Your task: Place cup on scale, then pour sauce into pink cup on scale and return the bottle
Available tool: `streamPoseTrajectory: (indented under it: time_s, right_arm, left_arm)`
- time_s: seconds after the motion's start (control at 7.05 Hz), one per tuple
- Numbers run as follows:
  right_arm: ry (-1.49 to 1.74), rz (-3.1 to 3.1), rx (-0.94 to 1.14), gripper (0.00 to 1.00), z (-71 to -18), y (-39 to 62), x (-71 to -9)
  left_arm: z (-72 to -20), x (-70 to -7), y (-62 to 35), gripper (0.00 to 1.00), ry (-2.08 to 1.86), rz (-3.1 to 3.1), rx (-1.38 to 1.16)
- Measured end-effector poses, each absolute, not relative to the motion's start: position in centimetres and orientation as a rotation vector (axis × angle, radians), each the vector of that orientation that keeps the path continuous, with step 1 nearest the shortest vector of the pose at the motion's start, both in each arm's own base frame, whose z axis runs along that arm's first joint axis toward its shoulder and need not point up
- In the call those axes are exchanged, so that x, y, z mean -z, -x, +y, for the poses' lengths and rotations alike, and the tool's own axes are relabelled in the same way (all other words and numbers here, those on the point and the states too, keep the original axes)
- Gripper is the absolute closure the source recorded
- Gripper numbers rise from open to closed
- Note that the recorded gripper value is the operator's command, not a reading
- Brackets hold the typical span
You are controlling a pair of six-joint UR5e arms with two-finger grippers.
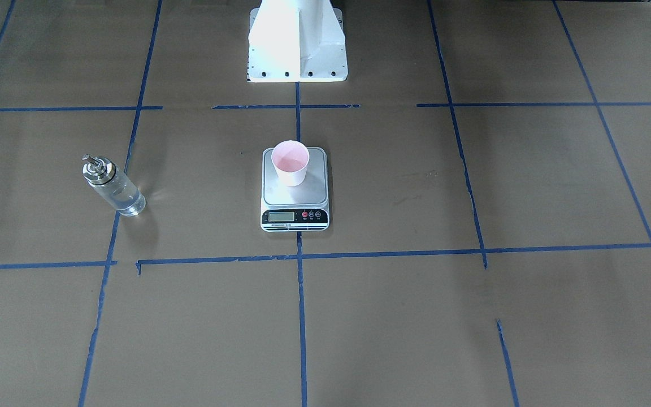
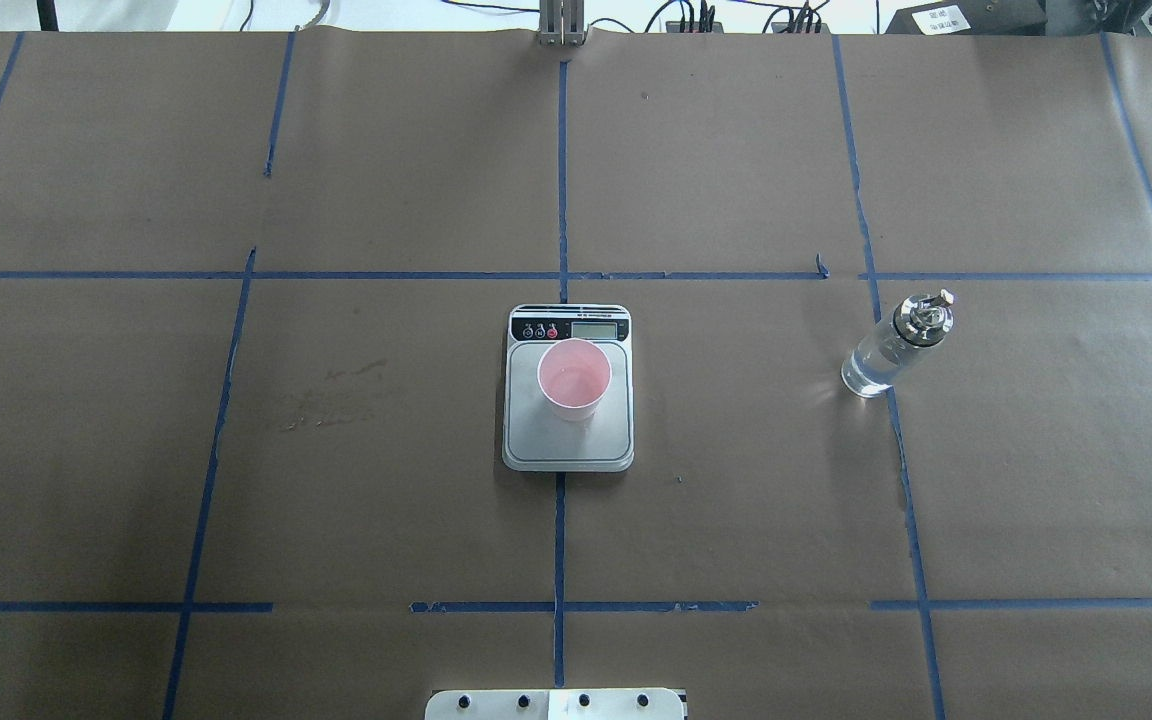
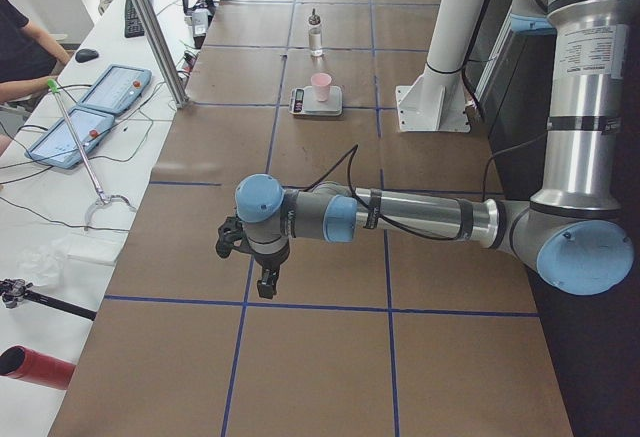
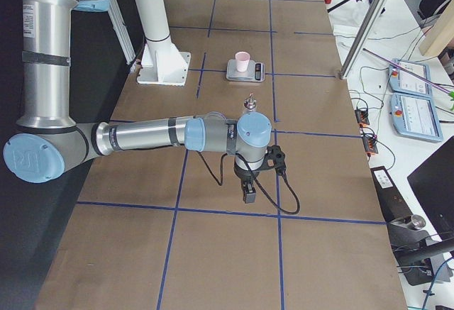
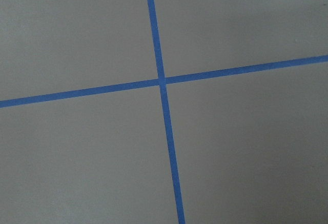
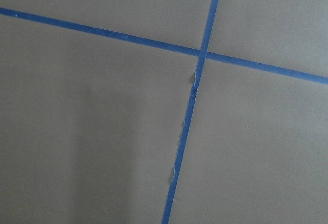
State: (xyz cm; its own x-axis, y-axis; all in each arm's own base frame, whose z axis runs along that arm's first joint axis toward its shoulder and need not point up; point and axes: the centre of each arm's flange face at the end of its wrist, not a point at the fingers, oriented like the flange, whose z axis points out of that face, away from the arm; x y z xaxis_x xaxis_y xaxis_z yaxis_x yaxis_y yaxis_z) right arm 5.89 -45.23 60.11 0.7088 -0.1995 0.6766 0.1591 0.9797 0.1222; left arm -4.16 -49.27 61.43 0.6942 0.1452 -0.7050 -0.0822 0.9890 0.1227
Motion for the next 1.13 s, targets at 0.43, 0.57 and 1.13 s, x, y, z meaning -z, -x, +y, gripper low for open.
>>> streamPoseTrajectory:
  time_s: [0.43,0.57,1.13]
  right_arm:
    - [-0.069,-0.768,0.212,0.00,-45.1,-5.4,-59.0]
    - [-0.063,-0.773,0.213,0.00,-44.9,-5.3,-59.2]
    - [-0.053,-0.768,0.265,0.00,-46.0,-3.0,-59.1]
  left_arm:
    - [-49.3,-61.4,4.0,0.00,-0.085,0.795,-0.131]
    - [-49.3,-61.4,4.0,0.00,-0.087,0.795,-0.133]
    - [-50.1,-60.5,3.6,0.00,-0.114,0.803,-0.155]
